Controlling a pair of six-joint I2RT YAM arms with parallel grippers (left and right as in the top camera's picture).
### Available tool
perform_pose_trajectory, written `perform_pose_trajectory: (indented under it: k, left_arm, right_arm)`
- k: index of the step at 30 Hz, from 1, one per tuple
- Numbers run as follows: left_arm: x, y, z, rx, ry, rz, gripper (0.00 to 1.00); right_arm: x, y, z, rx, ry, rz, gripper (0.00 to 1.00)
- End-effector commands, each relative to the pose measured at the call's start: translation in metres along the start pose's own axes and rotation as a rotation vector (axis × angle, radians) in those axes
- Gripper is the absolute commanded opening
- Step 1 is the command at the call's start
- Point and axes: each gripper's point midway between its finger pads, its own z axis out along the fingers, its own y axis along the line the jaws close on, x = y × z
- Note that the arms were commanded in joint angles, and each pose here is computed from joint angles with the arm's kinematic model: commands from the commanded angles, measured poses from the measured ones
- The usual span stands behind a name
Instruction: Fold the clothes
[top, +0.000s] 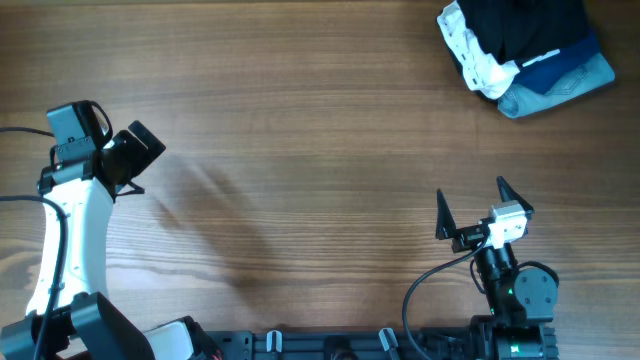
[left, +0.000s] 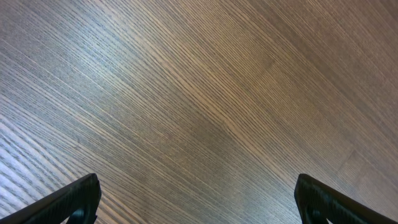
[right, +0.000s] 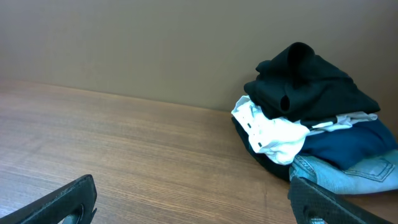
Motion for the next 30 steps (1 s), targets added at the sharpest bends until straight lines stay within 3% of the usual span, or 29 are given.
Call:
perform_pose_trajectory:
  k: [1, 8, 13, 16, 30]
  left_arm:
    - [-0.002, -0.001, 0.001, 0.004, -0.001, -0.008, 1.00]
    - [-0.012, -0.008, -0.024, 0.041, -0.077, -0.001, 1.00]
    - [-0.020, -0.034, -0.069, 0.164, -0.275, 0.088, 1.00]
    - [-0.005, -0.043, -0.086, 0.234, -0.377, 0.174, 1.00]
    - [0.057, -0.023, -0.116, 0.457, -0.699, 0.206, 1.00]
  right_arm:
    - [-0.001, 0.001, 0.000, -0.002, -0.006, 0.013, 1.00]
    - [-0.001, 0.001, 0.000, -0.002, -0.006, 0.013, 1.00]
    - [-0.001, 0.001, 0.000, -0.002, -0.006, 0.013, 1.00]
    - [-0.001, 0.001, 0.000, -0.002, -0.006, 0.013, 1.00]
    - [-0.001, 0.001, 0.000, -0.002, -0.006, 0.013, 1.00]
